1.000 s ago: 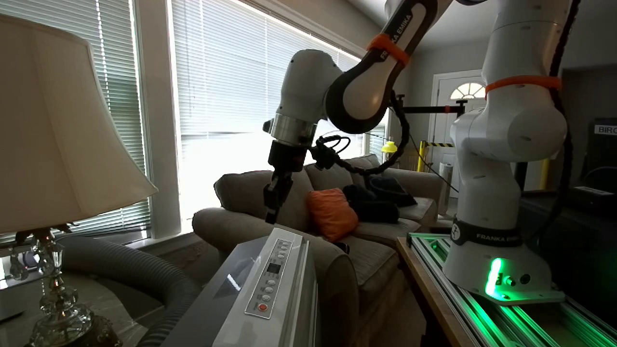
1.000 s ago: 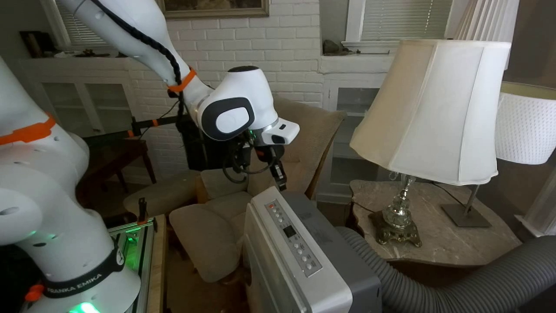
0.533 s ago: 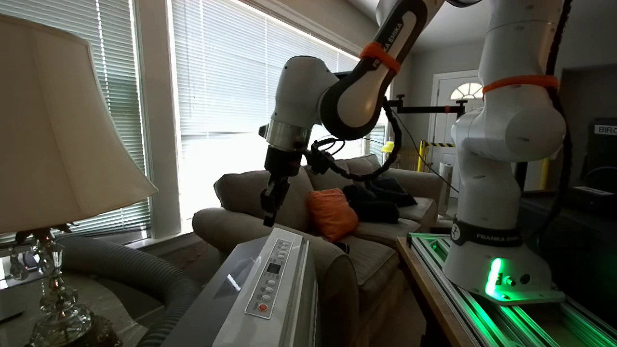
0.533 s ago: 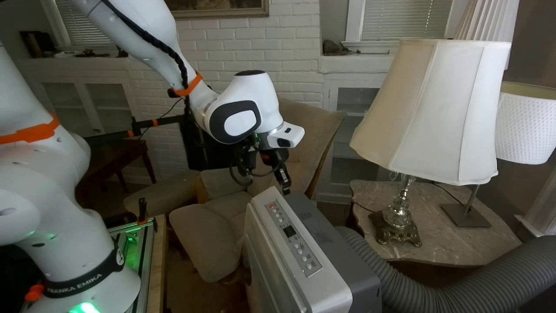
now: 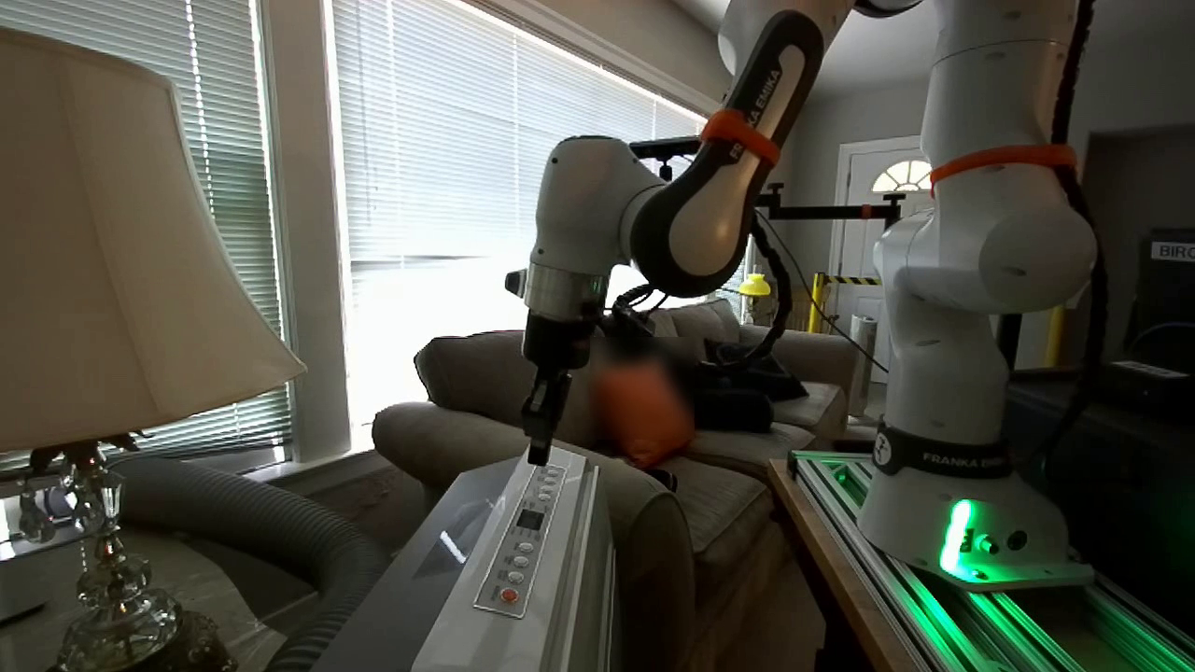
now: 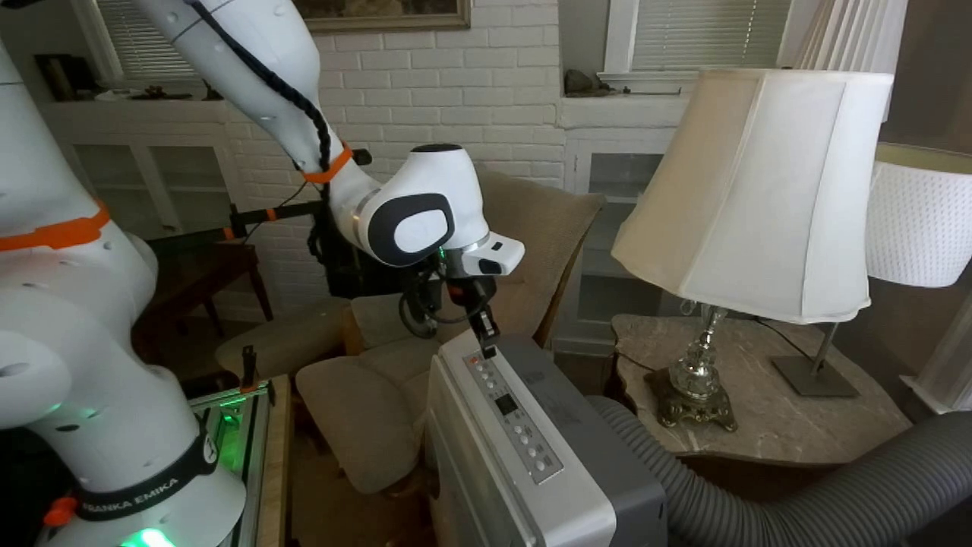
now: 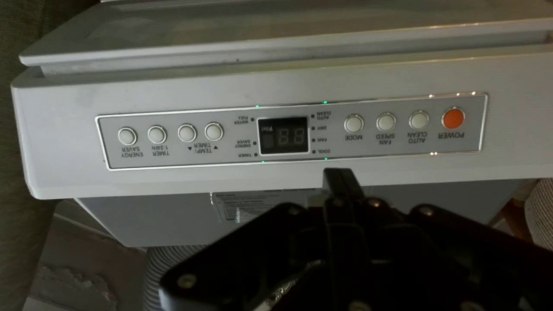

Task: Press a button on the air conditioner.

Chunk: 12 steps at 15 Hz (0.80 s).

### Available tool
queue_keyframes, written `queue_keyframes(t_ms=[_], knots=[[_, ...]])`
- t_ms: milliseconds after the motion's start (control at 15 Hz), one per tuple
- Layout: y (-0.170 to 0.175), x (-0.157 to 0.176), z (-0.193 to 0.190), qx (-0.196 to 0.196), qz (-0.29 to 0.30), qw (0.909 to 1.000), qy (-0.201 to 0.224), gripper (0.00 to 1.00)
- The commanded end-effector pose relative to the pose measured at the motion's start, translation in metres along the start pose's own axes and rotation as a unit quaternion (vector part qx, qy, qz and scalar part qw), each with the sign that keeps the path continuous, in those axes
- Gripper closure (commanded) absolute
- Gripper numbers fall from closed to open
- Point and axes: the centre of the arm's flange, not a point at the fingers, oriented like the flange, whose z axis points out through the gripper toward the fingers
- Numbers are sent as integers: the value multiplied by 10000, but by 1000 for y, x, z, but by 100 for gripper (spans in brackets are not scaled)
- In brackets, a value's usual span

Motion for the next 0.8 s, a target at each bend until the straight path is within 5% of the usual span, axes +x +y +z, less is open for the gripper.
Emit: queue_keyframes(t_ms=[0, 733], knots=[[-7, -11, 19, -34, -9, 10000, 22, 100], [-12, -27, 49, -145, -56, 9998, -154, 100]])
